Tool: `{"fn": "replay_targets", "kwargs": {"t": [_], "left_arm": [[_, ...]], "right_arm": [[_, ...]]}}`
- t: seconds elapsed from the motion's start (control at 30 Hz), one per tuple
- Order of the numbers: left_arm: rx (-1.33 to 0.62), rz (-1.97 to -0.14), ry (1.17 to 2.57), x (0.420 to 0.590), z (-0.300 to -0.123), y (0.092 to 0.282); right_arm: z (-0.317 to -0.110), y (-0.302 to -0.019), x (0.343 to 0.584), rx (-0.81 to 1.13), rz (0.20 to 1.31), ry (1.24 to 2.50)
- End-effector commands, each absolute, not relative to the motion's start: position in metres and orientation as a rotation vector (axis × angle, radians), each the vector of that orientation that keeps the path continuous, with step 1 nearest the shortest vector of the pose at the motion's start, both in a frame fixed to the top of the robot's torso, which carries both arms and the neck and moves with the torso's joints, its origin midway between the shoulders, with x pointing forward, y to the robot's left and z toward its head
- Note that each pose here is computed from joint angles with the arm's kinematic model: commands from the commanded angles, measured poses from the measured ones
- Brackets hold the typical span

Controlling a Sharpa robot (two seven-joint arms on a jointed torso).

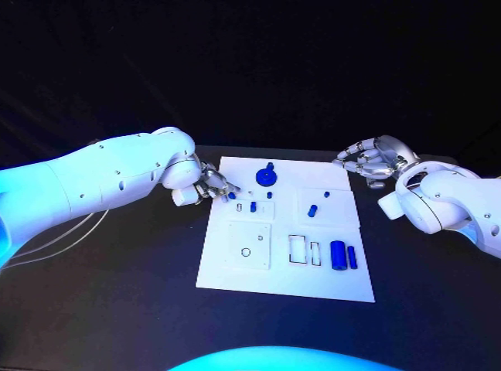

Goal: Assemble the parts on the task board

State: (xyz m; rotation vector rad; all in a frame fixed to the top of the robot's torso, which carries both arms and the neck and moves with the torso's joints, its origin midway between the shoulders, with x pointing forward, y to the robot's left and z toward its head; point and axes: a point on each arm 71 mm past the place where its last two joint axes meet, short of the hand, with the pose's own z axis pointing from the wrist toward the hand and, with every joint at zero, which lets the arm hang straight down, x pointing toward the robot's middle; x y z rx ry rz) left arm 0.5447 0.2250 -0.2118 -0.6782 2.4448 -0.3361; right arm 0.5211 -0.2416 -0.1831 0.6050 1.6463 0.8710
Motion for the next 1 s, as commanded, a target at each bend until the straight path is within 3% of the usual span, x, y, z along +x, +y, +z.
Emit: {"fn": "replay_targets", "kwargs": {"t": [0.03, 1.0], "left_arm": [[-0.677, -0.345, 2.438, 0.5451, -0.2118, 0.2227], [-0.681, -0.369, 2.429, 0.5451, -0.2154, 0.2218]], "right_arm": [[-0.1834, -0.2404, 0.5208, 0.601, 0.876, 1.649], [-0.1842, -0.2405, 0.5209, 0.601, 0.875, 1.654]]}}
